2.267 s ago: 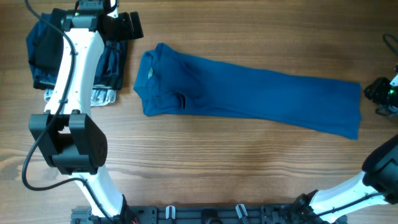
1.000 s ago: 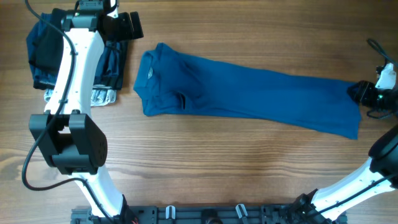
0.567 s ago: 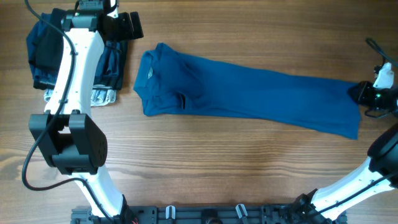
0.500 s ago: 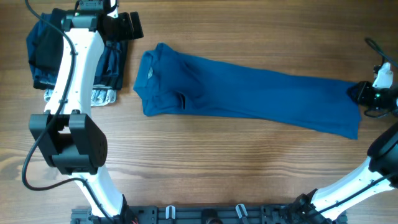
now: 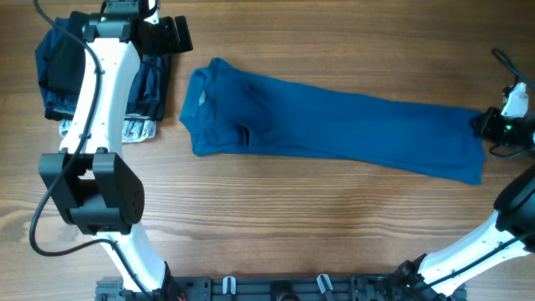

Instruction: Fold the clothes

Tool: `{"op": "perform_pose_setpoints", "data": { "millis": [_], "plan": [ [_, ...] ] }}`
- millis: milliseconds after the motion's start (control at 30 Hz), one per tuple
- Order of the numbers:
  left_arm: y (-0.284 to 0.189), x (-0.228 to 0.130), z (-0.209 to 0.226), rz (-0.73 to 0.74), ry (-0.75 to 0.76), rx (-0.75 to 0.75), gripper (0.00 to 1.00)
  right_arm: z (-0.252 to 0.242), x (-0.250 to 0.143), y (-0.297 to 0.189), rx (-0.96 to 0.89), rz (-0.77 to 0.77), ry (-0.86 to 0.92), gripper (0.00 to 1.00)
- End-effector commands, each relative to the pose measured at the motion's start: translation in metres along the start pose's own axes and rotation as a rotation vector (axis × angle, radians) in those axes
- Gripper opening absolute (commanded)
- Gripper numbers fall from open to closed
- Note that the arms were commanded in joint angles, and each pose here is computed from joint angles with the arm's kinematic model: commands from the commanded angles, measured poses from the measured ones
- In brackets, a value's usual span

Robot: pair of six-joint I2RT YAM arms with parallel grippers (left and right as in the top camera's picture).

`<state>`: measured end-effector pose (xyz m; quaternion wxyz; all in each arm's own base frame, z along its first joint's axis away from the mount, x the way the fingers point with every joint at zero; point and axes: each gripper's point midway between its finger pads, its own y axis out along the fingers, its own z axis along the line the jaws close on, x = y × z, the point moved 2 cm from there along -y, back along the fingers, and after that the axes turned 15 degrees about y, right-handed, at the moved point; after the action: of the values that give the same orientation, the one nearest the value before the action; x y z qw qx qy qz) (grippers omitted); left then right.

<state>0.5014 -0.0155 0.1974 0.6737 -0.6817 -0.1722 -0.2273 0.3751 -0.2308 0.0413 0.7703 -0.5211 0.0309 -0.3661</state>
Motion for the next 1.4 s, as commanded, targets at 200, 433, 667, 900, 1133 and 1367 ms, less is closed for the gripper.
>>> {"op": "perform_pose_setpoints", "data": {
  "millis": [200,433,667,900,1133,1367],
  "plan": [
    [0.003,-0.002,0.001,0.006,0.0,0.006,1.0,0.015,0.031,-0.009,0.061,-0.085,0.048,0.04],
    [0.003,-0.002,0.001,0.006,0.0,0.006,1.0,0.023,0.056,-0.017,0.06,-0.154,0.012,0.04],
    [0.003,-0.002,0.001,0.006,0.0,0.006,1.0,0.041,0.058,0.004,0.004,-0.156,-0.107,0.06],
    [0.003,-0.002,0.001,0.006,0.0,0.006,1.0,0.033,0.074,0.022,-0.283,-0.231,-0.152,0.25],
    [0.003,-0.002,0.001,0.006,0.0,0.006,1.0,0.028,0.078,0.019,-0.325,-0.252,-0.145,0.41],
    [0.003,-0.001,0.001,0.006,0.0,0.006,1.0,0.038,0.091,-0.014,-0.361,-0.3,-0.078,0.6]
  ]
}}
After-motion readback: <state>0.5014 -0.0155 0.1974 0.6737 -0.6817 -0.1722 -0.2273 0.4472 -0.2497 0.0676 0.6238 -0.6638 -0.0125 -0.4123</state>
